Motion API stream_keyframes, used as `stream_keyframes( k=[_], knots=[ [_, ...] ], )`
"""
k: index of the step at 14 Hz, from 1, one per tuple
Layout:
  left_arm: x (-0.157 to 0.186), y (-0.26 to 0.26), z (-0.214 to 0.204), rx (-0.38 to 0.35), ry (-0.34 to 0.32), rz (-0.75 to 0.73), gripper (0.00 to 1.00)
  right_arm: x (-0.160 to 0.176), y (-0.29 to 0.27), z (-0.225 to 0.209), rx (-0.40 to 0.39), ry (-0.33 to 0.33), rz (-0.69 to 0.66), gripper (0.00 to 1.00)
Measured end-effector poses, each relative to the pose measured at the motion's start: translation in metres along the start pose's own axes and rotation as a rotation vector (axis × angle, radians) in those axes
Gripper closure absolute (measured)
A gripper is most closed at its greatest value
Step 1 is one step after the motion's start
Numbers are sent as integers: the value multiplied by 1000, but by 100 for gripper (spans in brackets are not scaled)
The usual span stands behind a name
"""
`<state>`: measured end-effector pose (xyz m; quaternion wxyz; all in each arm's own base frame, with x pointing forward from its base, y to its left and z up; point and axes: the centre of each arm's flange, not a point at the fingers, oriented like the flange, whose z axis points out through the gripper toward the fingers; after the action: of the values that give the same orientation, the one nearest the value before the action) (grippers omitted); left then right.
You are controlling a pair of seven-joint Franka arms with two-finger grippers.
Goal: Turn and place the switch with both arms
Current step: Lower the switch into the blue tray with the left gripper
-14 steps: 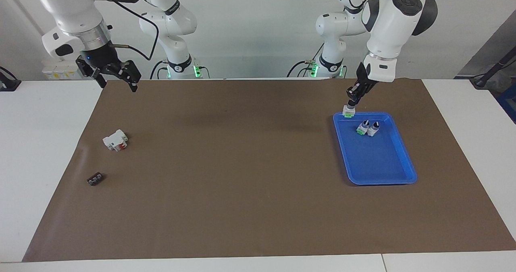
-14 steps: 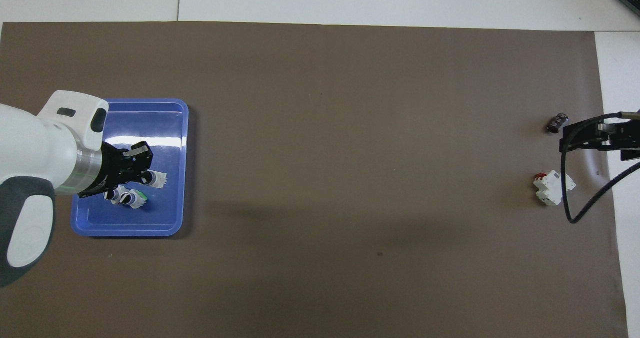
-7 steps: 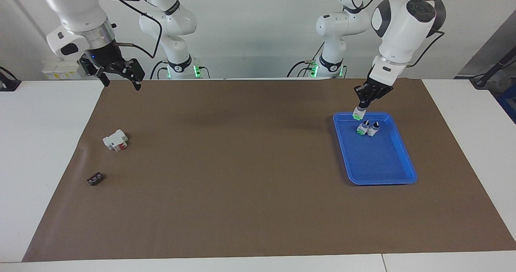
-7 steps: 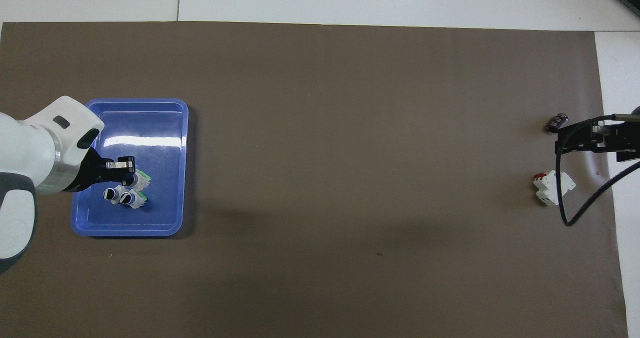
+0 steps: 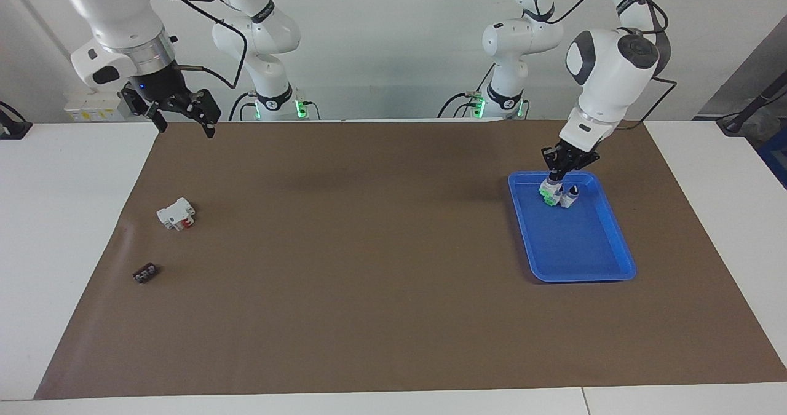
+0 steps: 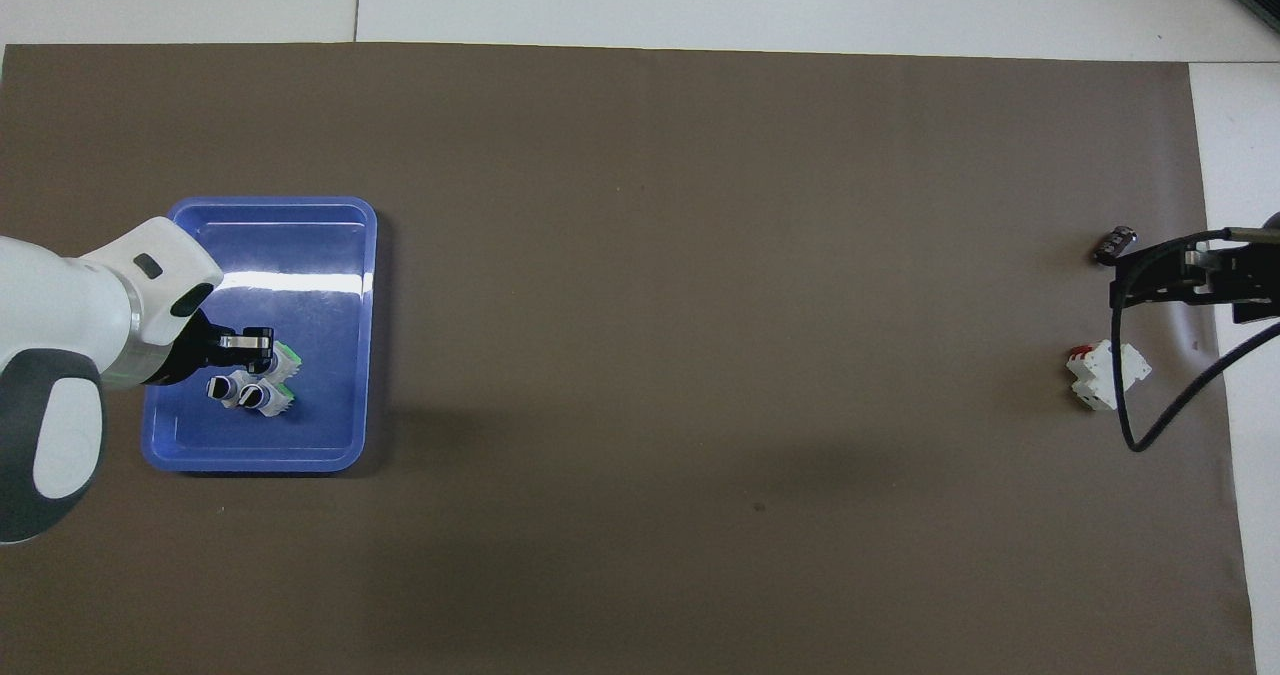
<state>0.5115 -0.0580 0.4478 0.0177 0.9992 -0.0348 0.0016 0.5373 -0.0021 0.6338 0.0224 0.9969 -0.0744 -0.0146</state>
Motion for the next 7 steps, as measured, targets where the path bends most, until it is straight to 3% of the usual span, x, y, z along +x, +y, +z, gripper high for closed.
stream_keyframes(
  k=[4,7],
  knots=[
    [3,-4,48,-11,-17,90,90,0,0,0,1,-2,0,0],
    [1,-6,61,-16,-33,164,90,-2,-3,-1,35,-7,0,0]
  ],
)
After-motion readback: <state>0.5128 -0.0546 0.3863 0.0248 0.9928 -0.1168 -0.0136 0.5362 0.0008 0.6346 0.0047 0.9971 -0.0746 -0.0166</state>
